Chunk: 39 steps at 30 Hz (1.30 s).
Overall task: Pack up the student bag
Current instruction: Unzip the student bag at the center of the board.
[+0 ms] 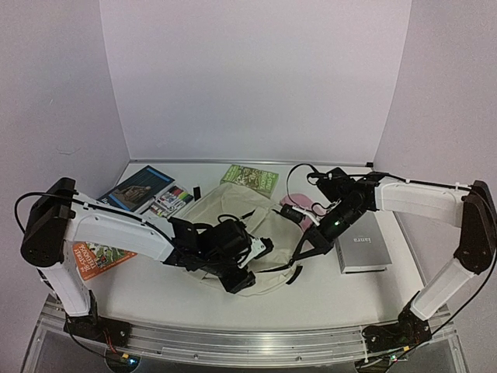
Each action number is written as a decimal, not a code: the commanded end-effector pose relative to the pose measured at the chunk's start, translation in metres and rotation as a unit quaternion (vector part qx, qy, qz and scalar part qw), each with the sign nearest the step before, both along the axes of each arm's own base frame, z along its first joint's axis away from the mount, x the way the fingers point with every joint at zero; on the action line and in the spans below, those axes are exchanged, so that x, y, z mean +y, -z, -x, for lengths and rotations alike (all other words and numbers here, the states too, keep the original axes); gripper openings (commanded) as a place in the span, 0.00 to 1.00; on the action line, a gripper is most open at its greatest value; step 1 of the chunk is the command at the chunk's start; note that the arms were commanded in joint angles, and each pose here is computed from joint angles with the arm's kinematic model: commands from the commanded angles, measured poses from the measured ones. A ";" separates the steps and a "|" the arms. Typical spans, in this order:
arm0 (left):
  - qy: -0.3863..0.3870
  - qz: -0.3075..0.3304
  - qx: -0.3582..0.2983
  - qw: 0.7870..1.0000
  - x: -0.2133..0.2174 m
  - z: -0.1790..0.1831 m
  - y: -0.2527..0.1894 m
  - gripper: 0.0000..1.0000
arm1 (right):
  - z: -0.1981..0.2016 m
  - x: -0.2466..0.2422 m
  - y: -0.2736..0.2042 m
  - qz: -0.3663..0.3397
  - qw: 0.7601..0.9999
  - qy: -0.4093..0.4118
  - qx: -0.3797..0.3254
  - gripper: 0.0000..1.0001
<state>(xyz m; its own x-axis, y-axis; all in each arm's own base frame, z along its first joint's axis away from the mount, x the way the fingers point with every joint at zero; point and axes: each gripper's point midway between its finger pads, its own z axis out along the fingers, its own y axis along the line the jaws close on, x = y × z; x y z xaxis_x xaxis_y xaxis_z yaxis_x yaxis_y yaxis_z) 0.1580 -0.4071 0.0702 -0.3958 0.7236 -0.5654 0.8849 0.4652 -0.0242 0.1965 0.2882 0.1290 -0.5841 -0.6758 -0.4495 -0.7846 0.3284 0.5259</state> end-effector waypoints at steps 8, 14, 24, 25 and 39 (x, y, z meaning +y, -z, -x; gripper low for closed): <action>-0.021 -0.002 0.010 1.000 0.024 0.007 -0.004 0.00 | -0.037 -0.017 0.001 0.036 0.997 0.042 -0.059 0.00; -0.050 -0.054 0.015 0.997 0.059 0.010 0.012 0.00 | -0.078 -0.061 0.018 0.080 0.989 0.095 -0.082 0.00; -0.100 -0.104 -0.020 0.989 0.106 0.002 0.004 0.00 | -0.098 -0.085 0.037 0.093 0.987 0.118 -0.059 0.00; -0.105 -0.102 -0.024 0.989 0.108 0.001 0.001 0.01 | -0.092 -0.078 0.033 0.078 0.989 0.111 -0.052 0.00; -0.016 0.036 -0.037 0.999 -0.009 0.000 -0.056 0.64 | -0.025 -0.008 -0.001 -0.018 0.999 0.033 0.006 0.00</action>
<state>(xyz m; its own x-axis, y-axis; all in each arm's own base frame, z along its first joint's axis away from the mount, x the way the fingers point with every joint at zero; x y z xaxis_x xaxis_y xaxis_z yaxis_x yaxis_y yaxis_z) 0.1527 -0.3646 0.1037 -0.4504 0.6991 -0.5554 0.8323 0.5539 0.0224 0.2195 0.2771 0.1173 -0.6162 -0.6529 -0.4404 -0.7664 0.3684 0.5262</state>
